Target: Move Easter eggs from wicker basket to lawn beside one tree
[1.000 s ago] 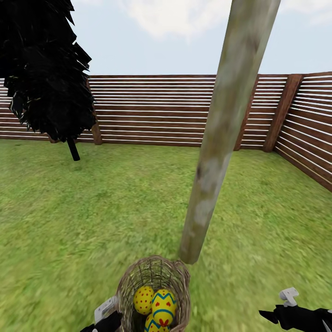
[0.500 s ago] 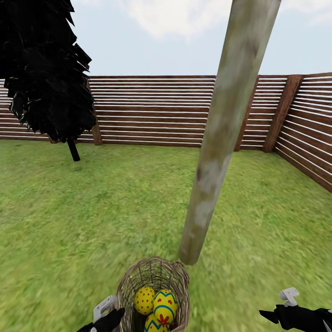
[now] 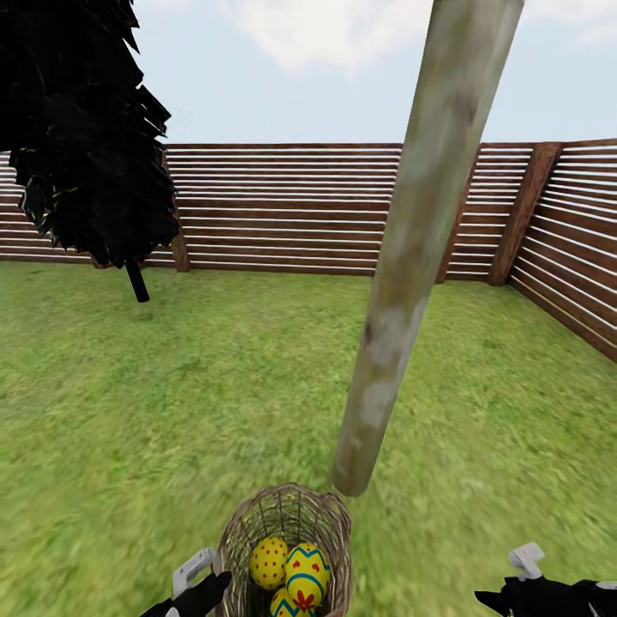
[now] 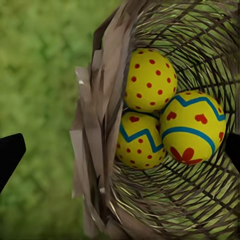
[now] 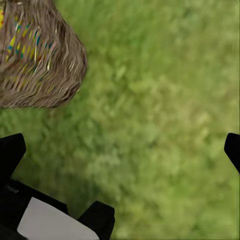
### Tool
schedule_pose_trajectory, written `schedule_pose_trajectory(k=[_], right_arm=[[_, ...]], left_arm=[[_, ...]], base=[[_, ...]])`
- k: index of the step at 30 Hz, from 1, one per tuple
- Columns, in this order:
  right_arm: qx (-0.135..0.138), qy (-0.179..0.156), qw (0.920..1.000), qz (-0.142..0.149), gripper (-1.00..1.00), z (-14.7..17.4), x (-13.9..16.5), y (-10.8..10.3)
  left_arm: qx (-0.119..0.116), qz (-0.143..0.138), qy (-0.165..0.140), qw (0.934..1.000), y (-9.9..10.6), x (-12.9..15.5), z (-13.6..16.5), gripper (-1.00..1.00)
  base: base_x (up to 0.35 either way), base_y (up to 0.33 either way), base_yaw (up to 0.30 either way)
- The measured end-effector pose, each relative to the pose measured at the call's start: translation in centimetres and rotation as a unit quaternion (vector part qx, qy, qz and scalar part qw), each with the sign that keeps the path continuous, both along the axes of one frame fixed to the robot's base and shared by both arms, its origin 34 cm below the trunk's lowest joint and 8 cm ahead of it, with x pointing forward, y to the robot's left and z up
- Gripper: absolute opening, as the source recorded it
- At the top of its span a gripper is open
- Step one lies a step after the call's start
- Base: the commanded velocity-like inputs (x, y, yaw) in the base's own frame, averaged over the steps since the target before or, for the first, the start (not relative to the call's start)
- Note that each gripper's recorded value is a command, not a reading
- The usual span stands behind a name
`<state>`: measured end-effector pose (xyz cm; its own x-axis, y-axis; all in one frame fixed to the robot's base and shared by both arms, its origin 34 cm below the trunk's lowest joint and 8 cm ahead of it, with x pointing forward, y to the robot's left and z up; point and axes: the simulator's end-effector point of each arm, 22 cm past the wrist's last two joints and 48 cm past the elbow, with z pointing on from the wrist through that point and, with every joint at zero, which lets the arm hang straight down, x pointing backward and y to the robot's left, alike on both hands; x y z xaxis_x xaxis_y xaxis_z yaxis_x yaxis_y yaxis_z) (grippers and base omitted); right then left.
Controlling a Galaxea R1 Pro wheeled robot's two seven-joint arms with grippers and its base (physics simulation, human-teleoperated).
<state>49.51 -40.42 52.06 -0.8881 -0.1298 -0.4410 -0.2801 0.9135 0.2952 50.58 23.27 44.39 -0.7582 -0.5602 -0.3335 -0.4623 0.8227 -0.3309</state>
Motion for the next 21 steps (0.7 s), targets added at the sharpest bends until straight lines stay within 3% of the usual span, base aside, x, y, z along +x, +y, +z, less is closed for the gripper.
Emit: schedule_pose_trajectory(k=[3,5,6,7,8,12,14,21], right_arm=[[-0.01,-0.016,0.9998,-0.003,1.0,0.7,1.5,0.8],[-0.055,-0.042,0.9973,-0.026,1.0,0.8,3.8,0.7],[-0.116,-0.065,0.9888,-0.066,1.0,0.3,5.8,0.4],[-0.145,-0.077,0.9826,-0.087,1.0,0.3,6.8,0.5],[-0.155,-0.085,0.9796,-0.095,1.0,0.7,7.4,0.8],[-0.169,-0.135,0.9702,-0.11,1.0,4.4,11.2,1.8],[-0.167,-0.142,0.9695,-0.109,1.0,5.3,11.8,1.9],[-0.123,-0.137,0.9796,-0.08,1.0,6.5,11.7,4.3]], left_arm=[[0.0,0.0,0.0,1.0,0.0,0.1,0.6,1.0],[0.0,0.001,0.0,1.0,0.0,0.1,0.9,1.0],[0.0,0.001,0.0,1.0,0.1,0.1,1.1,1.0],[0.001,0.001,0.0,1.0,0.1,0.1,1.3,1.0],[0.001,0.001,0.0,1.0,0.1,0.2,1.5,1.0],[0.003,0.002,0.0,1.0,0.6,0.2,2.2,1.0],[0.006,0.003,0.001,1.0,1.1,0.2,2.5,1.0],[0.008,0.004,0.001,1.0,1.5,0.3,3.8,1.0]], base=[[0.0,0.0,0.0],[0.0,0.0,0.0],[0.0,0.0,0.0],[0.0,0.0,0.0],[0.0,0.0,0.0],[0.0,0.0,0.0],[0.0,0.0,0.0],[0.0,0.0,0.118]])
